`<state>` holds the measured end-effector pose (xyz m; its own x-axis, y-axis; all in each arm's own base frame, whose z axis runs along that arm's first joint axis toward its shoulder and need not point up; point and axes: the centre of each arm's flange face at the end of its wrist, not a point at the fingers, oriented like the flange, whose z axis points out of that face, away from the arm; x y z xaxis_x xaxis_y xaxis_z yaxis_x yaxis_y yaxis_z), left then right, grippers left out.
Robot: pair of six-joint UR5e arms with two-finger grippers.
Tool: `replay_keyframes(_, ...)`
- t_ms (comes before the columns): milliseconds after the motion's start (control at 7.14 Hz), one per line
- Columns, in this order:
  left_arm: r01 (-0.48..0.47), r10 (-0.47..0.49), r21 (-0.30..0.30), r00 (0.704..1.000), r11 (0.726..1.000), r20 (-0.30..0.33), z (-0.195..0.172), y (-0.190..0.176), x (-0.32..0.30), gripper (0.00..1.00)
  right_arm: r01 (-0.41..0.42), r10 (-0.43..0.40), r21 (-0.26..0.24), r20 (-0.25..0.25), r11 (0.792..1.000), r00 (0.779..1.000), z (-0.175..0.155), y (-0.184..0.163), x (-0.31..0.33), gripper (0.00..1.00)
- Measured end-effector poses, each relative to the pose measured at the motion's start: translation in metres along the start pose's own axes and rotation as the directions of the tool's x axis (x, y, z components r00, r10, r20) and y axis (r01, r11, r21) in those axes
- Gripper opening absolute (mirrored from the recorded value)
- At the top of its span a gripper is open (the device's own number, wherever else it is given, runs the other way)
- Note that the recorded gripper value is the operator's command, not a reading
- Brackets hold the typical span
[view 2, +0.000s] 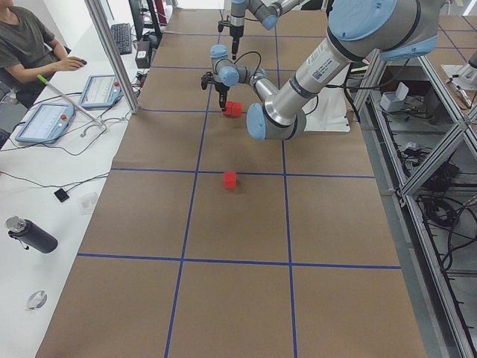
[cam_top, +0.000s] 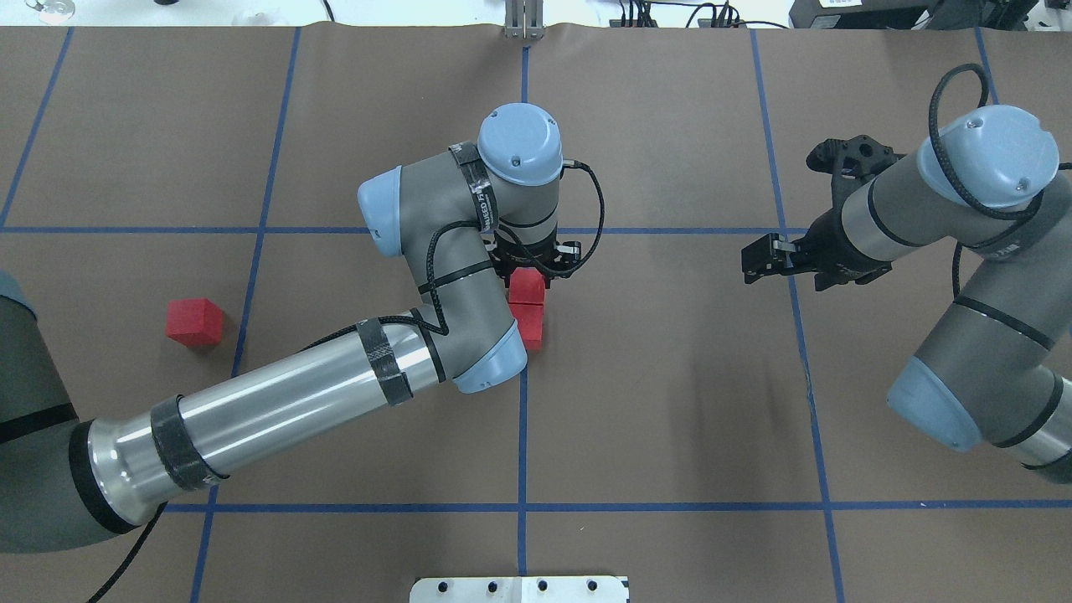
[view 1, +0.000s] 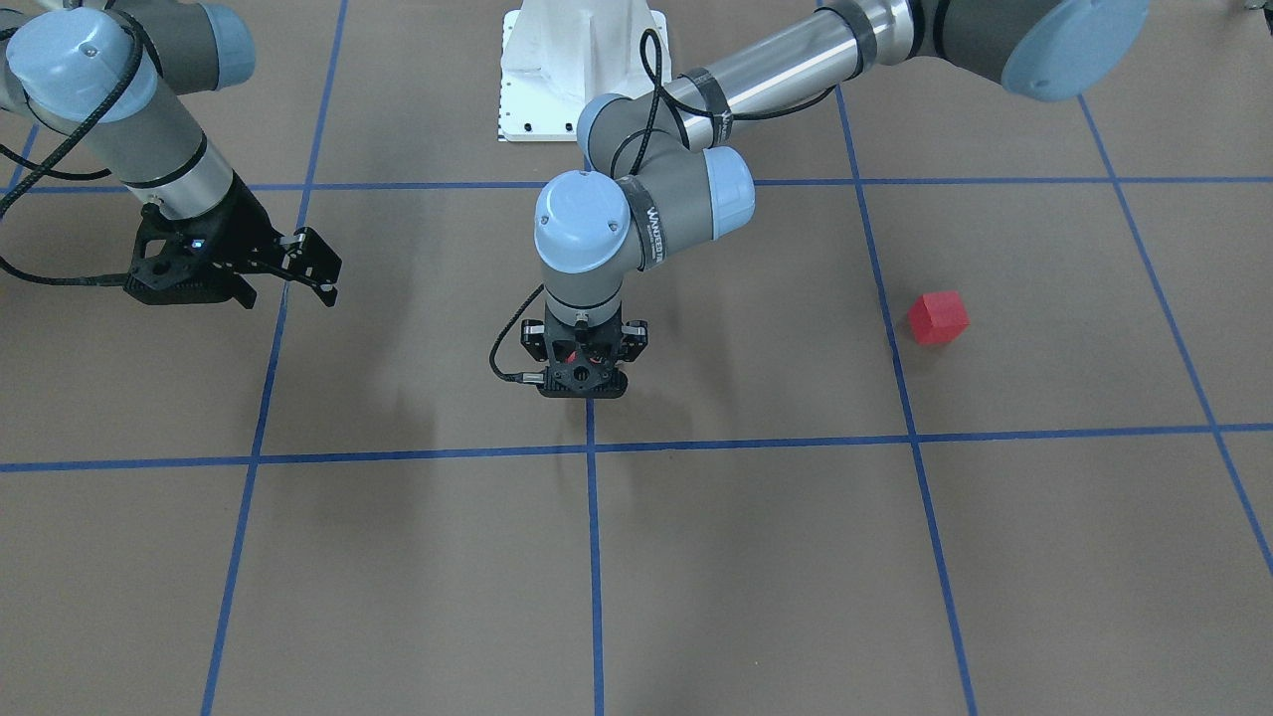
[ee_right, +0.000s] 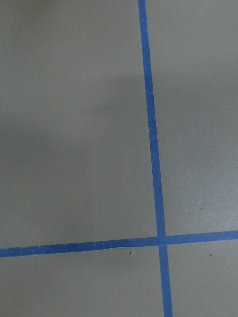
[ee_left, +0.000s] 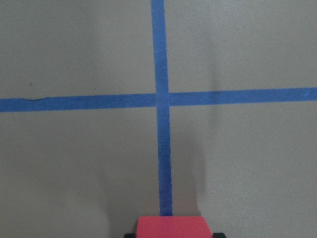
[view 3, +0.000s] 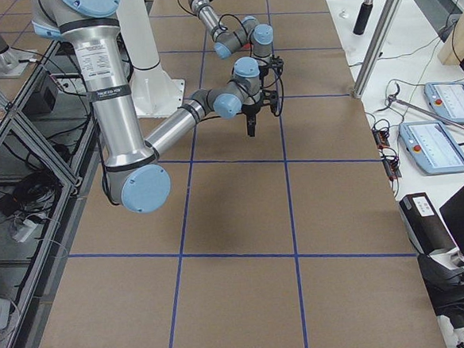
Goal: Form red blocks into L shape at center
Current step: 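Lower the cube against the center cube and open the left gripper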
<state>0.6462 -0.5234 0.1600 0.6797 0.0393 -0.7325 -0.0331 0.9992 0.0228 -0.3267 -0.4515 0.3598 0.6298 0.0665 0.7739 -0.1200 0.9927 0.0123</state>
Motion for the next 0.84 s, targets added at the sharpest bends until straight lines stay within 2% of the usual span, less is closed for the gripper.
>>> replay_keyframes(841, 0.001, -0.001, 0.001, 1.000, 1.000, 0.000, 0.0004, -0.0004, -0.0022, 0.00, 0.000, 0.000, 0.000, 0.000, 1.000, 1.000, 0.0001, 0.0000, 0.0001, 1.00)
